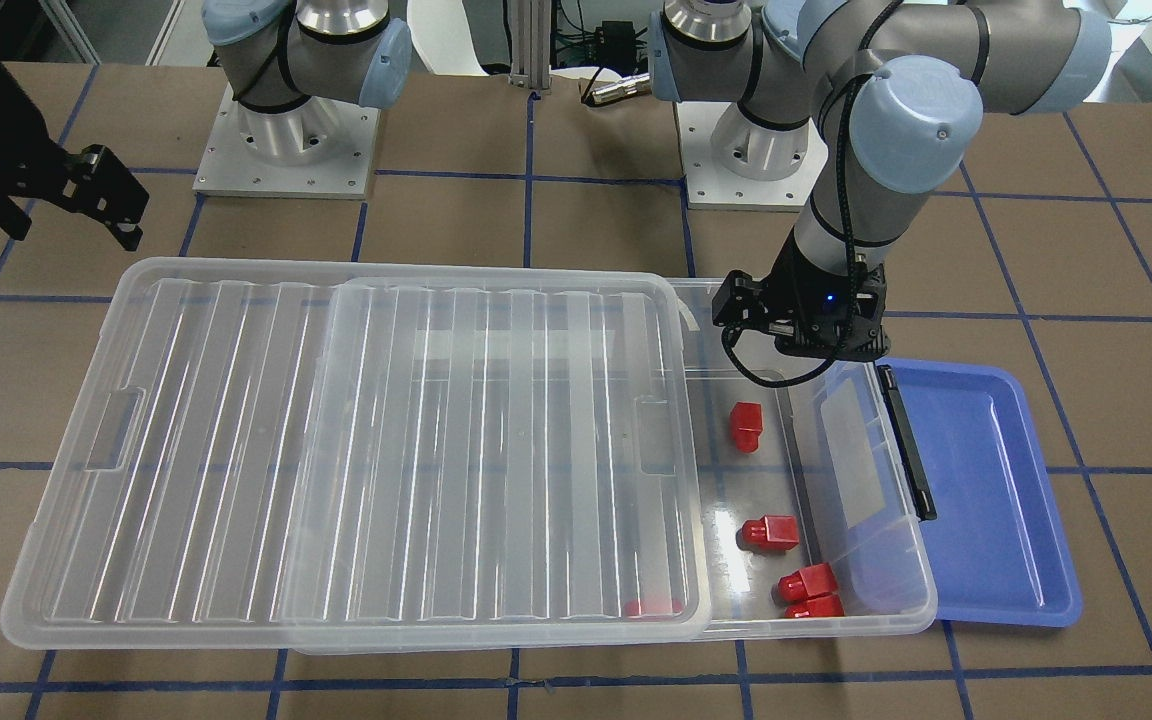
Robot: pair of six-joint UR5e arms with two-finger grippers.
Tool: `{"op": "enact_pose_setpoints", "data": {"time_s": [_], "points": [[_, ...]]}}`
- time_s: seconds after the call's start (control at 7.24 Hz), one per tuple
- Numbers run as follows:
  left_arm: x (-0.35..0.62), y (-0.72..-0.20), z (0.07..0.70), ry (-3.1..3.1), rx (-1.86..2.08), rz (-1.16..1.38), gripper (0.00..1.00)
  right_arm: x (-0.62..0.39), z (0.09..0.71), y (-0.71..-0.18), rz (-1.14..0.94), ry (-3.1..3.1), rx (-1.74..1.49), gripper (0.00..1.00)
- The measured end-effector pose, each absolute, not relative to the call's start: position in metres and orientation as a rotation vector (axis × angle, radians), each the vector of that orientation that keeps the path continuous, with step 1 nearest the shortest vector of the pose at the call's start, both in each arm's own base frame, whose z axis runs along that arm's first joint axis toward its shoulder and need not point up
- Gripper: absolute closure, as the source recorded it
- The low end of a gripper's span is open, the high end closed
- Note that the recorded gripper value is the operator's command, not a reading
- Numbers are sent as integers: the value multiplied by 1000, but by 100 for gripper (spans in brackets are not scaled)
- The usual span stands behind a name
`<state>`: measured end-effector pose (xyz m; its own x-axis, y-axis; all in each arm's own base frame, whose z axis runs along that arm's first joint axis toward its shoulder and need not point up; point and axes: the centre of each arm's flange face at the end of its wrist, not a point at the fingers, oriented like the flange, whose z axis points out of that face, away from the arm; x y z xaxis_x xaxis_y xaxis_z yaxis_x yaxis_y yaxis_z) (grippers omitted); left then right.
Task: Place red block in blue tray from box
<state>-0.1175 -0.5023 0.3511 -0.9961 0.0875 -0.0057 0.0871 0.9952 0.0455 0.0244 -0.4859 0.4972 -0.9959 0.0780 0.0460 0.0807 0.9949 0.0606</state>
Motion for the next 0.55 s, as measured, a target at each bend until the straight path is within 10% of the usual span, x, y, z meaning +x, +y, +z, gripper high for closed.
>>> {"op": "enact_pose_setpoints", "data": {"time_s": [0.55], "points": [[-118,-504,306,3130,143,121,0,73,498,-475,-120,-3063,-159,0]]}}
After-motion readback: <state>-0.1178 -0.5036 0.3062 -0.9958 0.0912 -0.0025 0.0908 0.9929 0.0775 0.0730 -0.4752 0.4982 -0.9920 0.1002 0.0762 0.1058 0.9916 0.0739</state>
